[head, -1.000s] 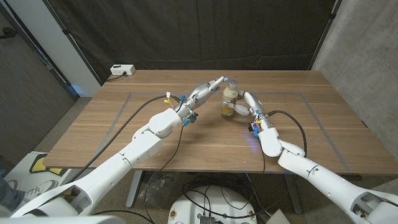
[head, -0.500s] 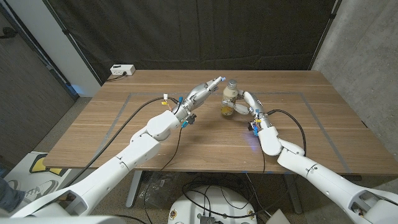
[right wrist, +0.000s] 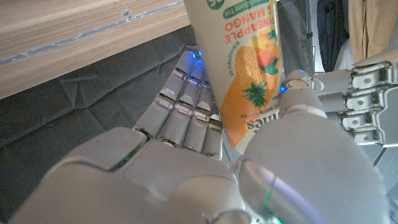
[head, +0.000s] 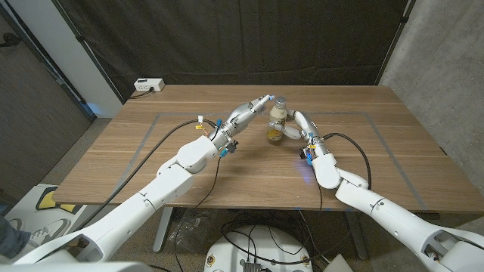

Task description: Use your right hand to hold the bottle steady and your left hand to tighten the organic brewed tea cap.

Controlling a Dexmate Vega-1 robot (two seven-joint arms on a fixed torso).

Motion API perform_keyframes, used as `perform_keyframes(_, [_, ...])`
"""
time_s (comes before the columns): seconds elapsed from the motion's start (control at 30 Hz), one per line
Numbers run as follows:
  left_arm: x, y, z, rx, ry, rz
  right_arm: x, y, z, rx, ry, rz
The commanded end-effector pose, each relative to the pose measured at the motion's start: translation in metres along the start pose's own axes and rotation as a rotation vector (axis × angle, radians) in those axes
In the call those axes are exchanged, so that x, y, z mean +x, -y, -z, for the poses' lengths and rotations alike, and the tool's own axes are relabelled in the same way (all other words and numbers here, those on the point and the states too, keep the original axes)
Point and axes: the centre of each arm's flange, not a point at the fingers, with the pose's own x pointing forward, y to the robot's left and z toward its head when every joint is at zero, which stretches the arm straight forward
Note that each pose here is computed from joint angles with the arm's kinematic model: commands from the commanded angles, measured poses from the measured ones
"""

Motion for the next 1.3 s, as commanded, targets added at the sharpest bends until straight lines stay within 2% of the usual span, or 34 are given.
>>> perform_keyframes(0.03, [-0.0012,-0.0006,-0.0009,0.014,-0.005,0.002,-0.0003,-0.0017,-0.0005,0.004,-0.006,0.003])
perform_keyframes(0.27, [-0.0005,-0.0015,-0.0003,0.028,-0.013,0.0,-0.0003,-0.0022,-0.0006,0.006,-0.009,0.005])
perform_keyframes(0.5, [-0.0033,-0.0025,-0.0019,0.091,-0.032,-0.042,-0.0004,-0.002,0.0,0.006,-0.011,0.005])
perform_keyframes(1.3, [0.002,-0.0011,0.0005,0.074,-0.03,-0.007,-0.0028,-0.002,-0.0029,-0.001,-0.003,0.01])
